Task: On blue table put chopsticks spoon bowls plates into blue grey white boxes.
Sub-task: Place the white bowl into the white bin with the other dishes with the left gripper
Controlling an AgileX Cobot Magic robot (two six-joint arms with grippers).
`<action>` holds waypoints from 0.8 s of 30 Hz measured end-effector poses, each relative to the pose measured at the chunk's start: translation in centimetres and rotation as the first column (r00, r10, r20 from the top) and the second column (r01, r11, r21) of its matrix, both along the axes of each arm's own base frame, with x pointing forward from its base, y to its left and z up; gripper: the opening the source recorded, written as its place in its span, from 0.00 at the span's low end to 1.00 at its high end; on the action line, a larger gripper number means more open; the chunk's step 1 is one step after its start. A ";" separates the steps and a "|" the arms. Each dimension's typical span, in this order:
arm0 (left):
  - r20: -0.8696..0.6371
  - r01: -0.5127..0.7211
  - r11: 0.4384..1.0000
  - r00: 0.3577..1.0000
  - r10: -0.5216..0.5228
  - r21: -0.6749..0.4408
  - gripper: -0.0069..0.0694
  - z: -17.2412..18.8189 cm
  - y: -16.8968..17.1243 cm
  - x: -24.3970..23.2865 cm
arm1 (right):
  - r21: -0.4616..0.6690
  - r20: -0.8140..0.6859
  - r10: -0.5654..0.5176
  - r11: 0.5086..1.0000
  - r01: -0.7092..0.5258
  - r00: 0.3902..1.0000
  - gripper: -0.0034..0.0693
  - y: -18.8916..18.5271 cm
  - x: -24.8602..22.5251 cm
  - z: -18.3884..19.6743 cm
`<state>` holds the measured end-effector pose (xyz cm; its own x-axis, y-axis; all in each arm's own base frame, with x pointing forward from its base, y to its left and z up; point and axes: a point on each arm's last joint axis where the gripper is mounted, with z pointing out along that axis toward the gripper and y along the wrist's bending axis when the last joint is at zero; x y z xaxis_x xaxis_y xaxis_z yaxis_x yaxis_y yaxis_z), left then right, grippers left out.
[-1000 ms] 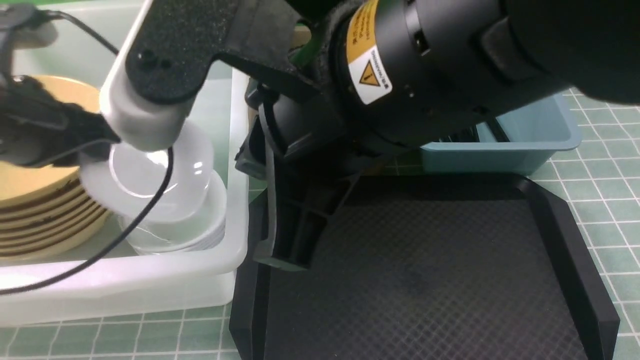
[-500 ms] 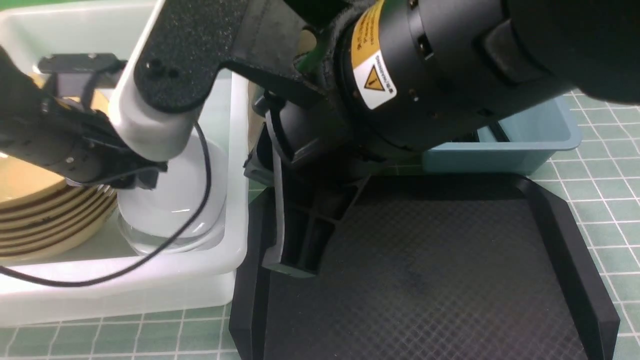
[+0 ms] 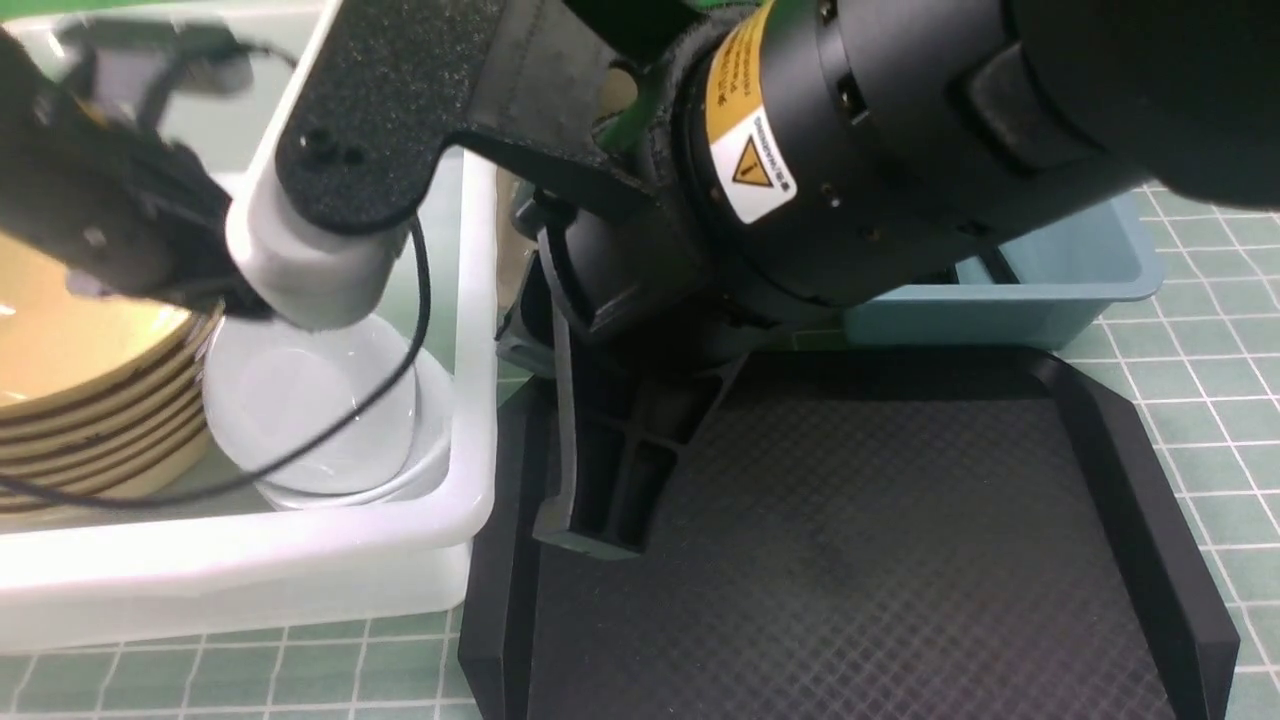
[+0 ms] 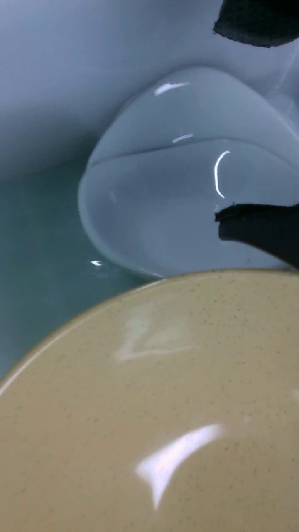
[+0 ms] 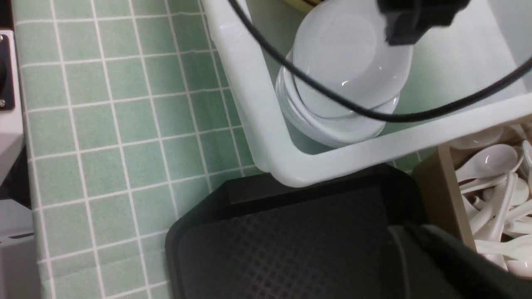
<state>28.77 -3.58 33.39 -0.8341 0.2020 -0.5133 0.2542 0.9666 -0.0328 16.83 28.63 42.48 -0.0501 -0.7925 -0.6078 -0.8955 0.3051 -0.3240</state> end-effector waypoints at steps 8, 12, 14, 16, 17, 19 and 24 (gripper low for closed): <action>0.056 0.036 0.996 0.998 -0.040 0.079 0.47 3.5 -0.9 -3.4 | 0.007 0.018 -0.016 1.000 0.016 1.000 0.11 -0.8 -0.2 0.7; 0.074 -0.001 0.990 0.997 -0.009 0.141 0.28 3.8 -0.2 -3.7 | 0.035 0.026 -0.032 0.999 0.031 0.999 0.11 -1.7 -0.6 1.7; 0.039 -0.018 0.986 0.999 0.012 0.167 0.15 2.9 0.0 -3.6 | 0.047 0.033 -0.034 0.998 0.032 0.999 0.11 -2.2 -0.9 2.2; -0.011 -0.020 0.984 1.000 0.022 0.179 0.10 1.7 0.1 -3.6 | 0.046 0.035 -0.036 0.998 0.034 0.999 0.11 -2.4 -1.0 2.3; -0.028 -0.017 0.983 0.999 0.022 0.183 0.09 1.3 0.1 -3.6 | 0.042 0.033 -0.036 0.998 0.035 0.999 0.11 -2.4 -1.0 2.3; -0.075 -0.014 0.981 0.997 0.029 0.192 0.09 -0.5 0.1 -3.7 | 0.032 0.027 -0.038 0.999 0.037 0.999 0.11 -2.5 -1.0 2.1; -0.097 -0.058 0.979 0.992 0.078 0.196 0.09 -3.4 0.2 -3.4 | 0.011 0.015 -0.039 0.999 0.039 0.999 0.11 -2.5 -1.0 1.4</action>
<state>25.42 -3.35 30.00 -0.8961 0.2292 -0.3800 0.1926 0.9723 0.1325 15.83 26.16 43.91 -0.0713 -0.7837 -0.6171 -0.8779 0.3430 -0.3342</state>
